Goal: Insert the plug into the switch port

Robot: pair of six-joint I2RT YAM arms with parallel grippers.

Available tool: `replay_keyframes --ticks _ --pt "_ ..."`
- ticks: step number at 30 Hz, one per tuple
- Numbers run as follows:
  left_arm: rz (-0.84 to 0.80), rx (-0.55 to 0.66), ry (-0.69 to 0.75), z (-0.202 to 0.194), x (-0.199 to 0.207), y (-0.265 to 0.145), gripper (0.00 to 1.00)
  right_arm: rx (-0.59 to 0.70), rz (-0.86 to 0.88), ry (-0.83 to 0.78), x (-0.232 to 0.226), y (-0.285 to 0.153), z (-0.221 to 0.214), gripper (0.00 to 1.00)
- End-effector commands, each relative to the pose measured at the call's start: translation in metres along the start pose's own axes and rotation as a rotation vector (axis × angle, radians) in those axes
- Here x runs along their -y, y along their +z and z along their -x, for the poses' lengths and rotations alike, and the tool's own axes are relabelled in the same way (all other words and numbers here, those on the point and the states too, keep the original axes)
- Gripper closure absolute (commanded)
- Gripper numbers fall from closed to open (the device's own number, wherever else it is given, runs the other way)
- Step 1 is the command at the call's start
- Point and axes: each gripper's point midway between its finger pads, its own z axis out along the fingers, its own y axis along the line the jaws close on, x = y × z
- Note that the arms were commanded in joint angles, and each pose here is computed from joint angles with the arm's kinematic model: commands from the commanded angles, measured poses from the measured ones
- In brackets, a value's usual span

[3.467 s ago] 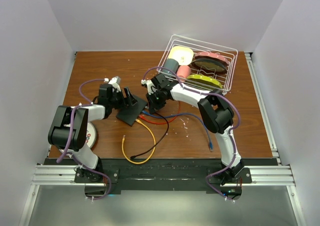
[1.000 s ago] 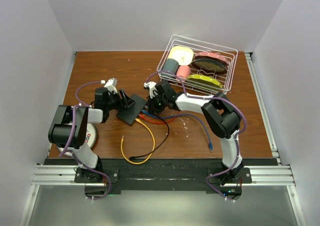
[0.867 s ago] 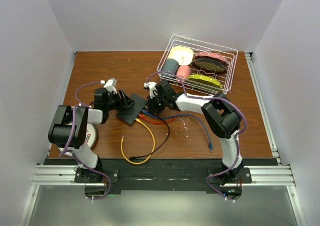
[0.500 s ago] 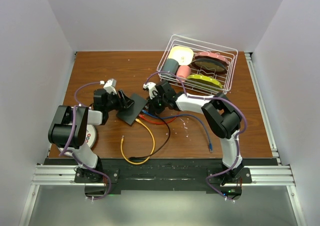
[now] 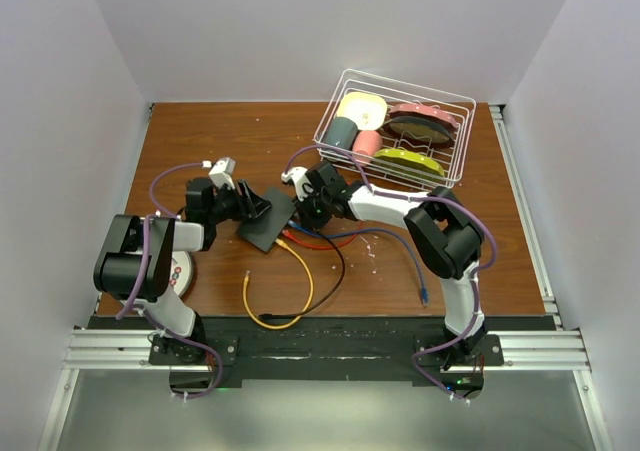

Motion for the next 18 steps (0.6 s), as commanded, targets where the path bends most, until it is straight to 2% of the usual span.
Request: replay_keyframes --ticks 1,5,12,18 --pt "-0.289 -0.12 0.022 -0.023 0.068 -0.007 0.45 0.04 -0.018 -0.089 -0.005 -0.003 0.02 1.0" --pt "-0.286 -0.137 0.026 -0.029 0.068 -0.004 0.44 0.031 -0.009 -0.117 -0.006 -0.008 0.02 1.0" --pt "-0.248 -0.148 0.037 -0.036 0.061 0.001 0.34 -0.007 0.006 -0.156 -0.006 -0.008 0.022 1.0" --pt "-0.237 -0.154 0.032 -0.039 0.059 0.007 0.34 -0.011 -0.007 -0.121 -0.006 -0.007 0.029 1.0"
